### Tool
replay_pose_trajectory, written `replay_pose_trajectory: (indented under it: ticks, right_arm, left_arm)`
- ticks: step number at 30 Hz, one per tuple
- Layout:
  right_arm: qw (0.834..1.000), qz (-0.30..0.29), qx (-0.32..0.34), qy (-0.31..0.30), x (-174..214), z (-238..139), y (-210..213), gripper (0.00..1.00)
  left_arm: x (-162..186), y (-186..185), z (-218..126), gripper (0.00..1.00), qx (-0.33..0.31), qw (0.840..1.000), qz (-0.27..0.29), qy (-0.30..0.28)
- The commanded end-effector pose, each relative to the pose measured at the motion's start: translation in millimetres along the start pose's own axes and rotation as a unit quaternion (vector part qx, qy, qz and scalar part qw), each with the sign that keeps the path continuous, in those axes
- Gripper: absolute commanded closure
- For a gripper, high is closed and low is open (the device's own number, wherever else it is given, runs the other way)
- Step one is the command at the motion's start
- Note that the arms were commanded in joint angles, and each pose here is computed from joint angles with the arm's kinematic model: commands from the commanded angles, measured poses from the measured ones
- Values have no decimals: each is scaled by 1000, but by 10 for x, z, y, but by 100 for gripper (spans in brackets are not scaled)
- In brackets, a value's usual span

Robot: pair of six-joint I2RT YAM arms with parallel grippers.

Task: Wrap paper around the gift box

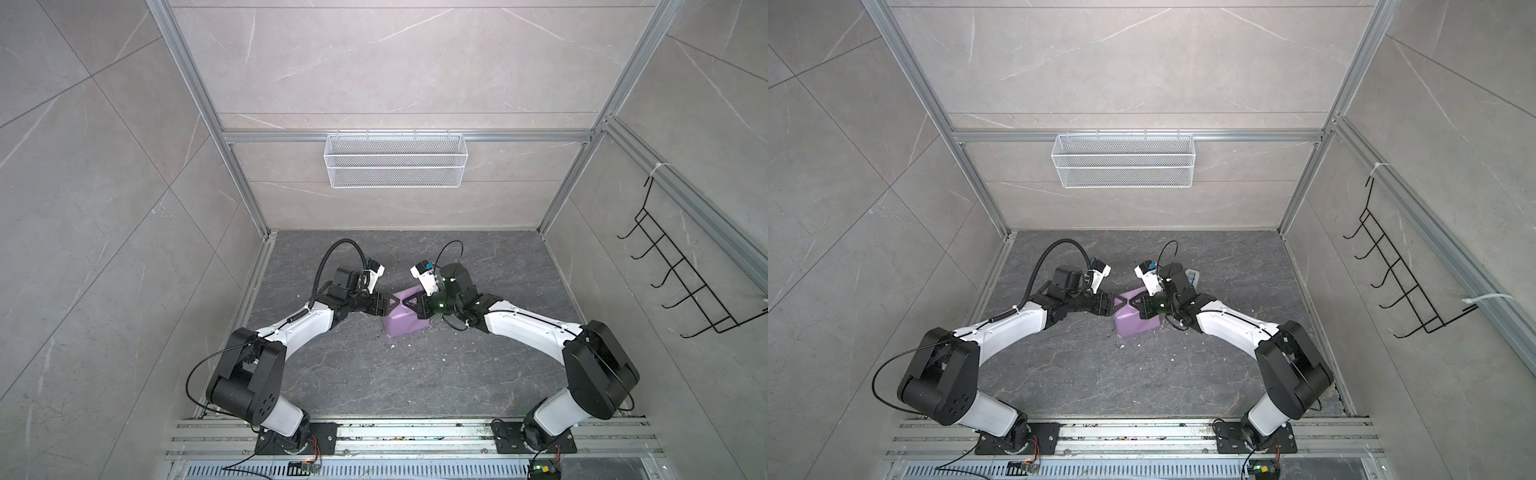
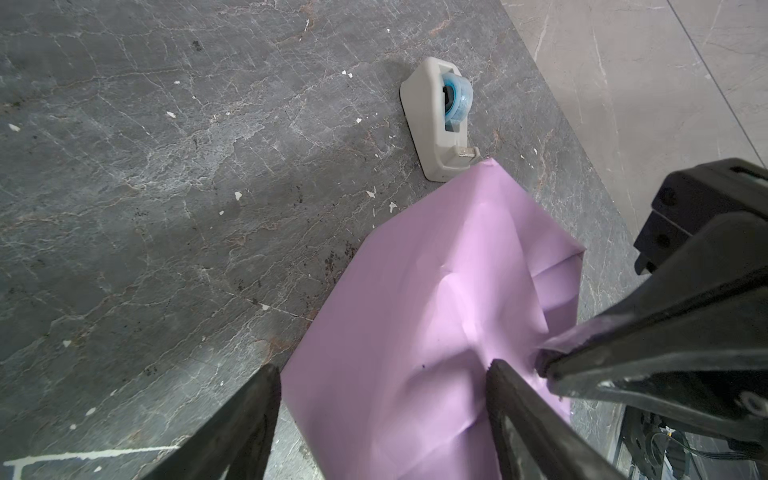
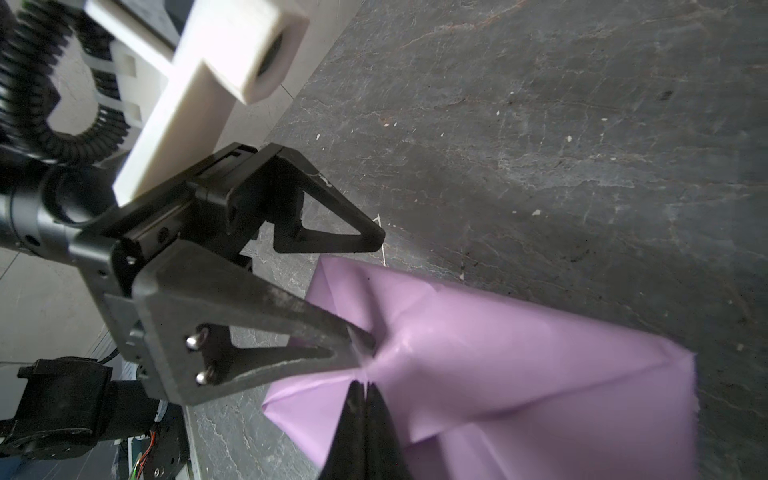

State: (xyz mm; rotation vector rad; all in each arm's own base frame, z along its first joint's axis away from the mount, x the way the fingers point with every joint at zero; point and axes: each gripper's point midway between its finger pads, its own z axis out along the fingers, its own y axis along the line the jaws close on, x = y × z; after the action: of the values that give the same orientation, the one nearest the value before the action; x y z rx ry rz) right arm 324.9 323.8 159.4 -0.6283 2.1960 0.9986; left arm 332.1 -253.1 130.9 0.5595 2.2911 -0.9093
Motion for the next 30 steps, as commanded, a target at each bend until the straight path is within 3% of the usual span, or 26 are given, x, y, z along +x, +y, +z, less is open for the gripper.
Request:
replay_pose_trajectory:
  ticks: [1,30]
  right_arm:
    - [1000,2,17,5,-29,29,-86,100]
    - [997,10,67,30,-101,175,-401,100]
  left_arm:
    - [270,76,21,21,-14,999,-5,43]
    - [278,72,18,21,-13,999,-6,44]
